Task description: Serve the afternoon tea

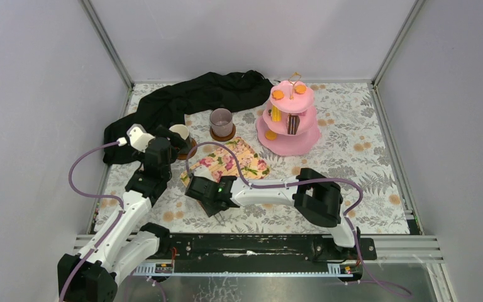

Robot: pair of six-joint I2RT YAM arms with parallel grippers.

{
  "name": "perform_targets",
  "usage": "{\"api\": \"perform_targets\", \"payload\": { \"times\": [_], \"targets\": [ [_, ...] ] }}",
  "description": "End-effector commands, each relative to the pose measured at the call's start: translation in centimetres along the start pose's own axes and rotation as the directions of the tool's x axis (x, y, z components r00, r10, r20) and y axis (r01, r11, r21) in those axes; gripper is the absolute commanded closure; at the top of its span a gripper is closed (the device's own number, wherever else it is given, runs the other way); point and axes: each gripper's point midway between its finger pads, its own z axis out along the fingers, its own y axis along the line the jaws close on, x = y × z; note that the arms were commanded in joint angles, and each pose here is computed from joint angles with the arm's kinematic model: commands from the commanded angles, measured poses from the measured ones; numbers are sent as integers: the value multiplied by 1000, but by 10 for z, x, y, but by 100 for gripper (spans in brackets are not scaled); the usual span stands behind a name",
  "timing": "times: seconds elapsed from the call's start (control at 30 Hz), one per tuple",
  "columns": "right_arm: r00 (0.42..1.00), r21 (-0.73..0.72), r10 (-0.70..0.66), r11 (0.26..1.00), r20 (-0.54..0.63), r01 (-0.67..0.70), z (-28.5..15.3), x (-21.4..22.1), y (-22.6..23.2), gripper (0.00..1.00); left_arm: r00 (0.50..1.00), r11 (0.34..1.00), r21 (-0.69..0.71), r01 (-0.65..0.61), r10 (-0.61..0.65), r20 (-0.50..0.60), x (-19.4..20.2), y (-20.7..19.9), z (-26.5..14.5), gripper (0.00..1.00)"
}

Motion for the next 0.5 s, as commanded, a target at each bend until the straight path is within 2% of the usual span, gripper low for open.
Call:
{"api": "perform_targets", "payload": {
  "times": [0.0, 0.47],
  "targets": [
    [996, -18, 18, 1000, 88, -17, -30, -24, 5, 87, 999, 1000, -6, 29, -28, 34, -12, -3, 0, 0],
    [989, 11, 63, 998, 137, -65, -48, -27, -11, 91, 999, 999, -9, 31, -30, 37, -13, -2, -1, 0]
  ]
}}
